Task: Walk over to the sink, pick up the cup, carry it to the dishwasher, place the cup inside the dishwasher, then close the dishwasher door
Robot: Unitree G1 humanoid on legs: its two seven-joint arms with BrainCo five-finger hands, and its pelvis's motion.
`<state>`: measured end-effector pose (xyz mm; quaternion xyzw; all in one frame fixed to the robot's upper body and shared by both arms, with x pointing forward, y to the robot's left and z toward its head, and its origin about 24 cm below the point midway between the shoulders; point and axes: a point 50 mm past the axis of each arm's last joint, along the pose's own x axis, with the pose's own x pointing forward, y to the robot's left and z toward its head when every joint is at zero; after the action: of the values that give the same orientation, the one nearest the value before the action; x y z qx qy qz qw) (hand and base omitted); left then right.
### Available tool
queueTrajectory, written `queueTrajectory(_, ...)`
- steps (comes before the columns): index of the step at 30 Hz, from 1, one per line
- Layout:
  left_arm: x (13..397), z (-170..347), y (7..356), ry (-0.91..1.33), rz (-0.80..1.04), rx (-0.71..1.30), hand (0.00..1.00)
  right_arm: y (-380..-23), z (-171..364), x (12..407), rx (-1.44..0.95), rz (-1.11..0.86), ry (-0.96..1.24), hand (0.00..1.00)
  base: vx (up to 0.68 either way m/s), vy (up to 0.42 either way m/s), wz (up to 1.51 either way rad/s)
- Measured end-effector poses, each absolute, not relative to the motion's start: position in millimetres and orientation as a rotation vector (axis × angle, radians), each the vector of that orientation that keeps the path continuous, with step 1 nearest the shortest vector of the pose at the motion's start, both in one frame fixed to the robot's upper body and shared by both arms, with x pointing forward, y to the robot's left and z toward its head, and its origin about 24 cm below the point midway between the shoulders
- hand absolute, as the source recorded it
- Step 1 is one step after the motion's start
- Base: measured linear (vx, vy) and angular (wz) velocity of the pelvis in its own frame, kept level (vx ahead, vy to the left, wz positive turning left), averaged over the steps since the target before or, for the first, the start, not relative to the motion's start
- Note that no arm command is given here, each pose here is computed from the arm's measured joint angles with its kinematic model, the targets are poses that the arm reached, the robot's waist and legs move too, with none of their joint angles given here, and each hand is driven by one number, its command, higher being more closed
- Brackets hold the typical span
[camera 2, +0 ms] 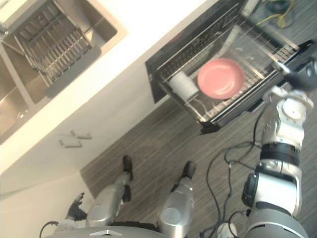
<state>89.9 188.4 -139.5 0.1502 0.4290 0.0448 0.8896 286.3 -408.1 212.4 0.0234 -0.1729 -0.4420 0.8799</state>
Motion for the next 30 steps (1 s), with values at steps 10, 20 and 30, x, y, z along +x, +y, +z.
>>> queueTrajectory(10,74.5,-144.5,191.2,0.941,0.035,0.417,0.00,-453.9,125.6,242.4,0.469,-1.064,-0.187,1.00,-0.06,-0.003,0.07)
queueTrajectory(20,71.9,-145.3,182.4,0.935,-0.028,0.436,0.00,-449.7,90.4,248.1,0.817,-0.923,-0.037,1.00,-0.02,0.007,-0.03)
queueTrajectory(30,96.4,-136.8,164.2,0.855,-0.115,0.431,0.00,-438.7,149.1,288.7,0.729,-0.721,-0.121,1.00,0.00,0.003,0.00)
